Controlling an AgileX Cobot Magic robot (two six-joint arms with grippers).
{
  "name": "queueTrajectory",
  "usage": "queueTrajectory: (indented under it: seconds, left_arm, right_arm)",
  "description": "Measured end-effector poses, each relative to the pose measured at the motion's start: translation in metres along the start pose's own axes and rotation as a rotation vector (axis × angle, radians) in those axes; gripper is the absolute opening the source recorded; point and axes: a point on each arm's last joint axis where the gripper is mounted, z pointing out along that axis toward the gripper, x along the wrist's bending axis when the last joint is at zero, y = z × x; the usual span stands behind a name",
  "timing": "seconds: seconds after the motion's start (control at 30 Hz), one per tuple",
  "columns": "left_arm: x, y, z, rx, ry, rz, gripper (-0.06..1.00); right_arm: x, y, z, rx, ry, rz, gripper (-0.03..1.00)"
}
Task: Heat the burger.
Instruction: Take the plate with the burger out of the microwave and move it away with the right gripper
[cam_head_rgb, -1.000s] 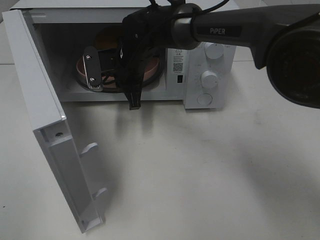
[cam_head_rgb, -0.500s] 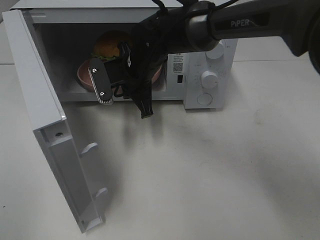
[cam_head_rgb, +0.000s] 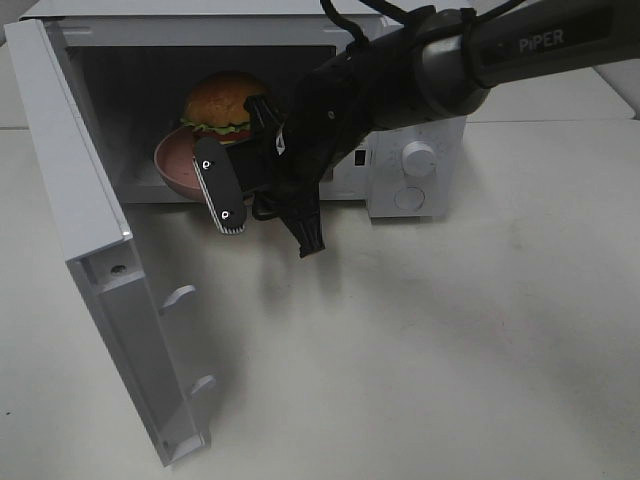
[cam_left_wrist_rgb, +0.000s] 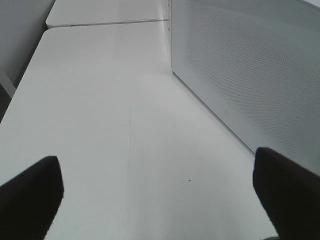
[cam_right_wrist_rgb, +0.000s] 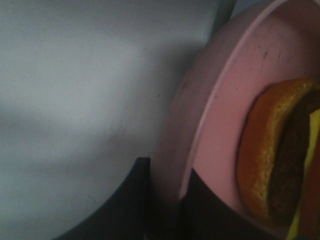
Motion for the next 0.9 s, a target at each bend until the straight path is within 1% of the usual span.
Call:
queueTrajectory:
  seconds: [0.13, 0.37, 0.53, 0.7, 0.77, 0.87, 0.9]
  left_arm:
    - [0.0, 0.0, 0.0, 0.0, 0.0, 0.0, 0.97]
    - [0.0, 0.0, 0.0, 0.0, 0.0, 0.0, 0.97]
    - [0.0, 0.0, 0.0, 0.0, 0.0, 0.0, 0.97]
    - [0.0, 0.0, 0.0, 0.0, 0.0, 0.0, 0.97]
    - [0.0, 0.0, 0.0, 0.0, 0.0, 0.0, 0.97]
    - [0.0, 0.0, 0.0, 0.0, 0.0, 0.0, 0.97]
    - [0.0, 0.0, 0.0, 0.0, 0.0, 0.0, 0.97]
  right_arm:
    - [0.012, -0.003, -0.008, -0.018, -0.015, -0.007, 0.14]
    - [0.023, -0.006, -0.028, -0.033, -0.04, -0.052, 0.14]
    - [0.03, -0.008, -0.039, -0.045, -0.059, -0.051, 0.14]
    - [0.037, -0.008, -0.047, -0.049, -0.063, -0.055, 0.14]
    - [0.044, -0.009, -0.056, -0.051, -0.062, -0.058, 0.14]
    - [0.046, -0.01, -0.058, -0.051, -0.061, -0.056, 0.14]
    - [0.05, -0.011, -0.062, -0.052, -0.056, -0.052, 0.14]
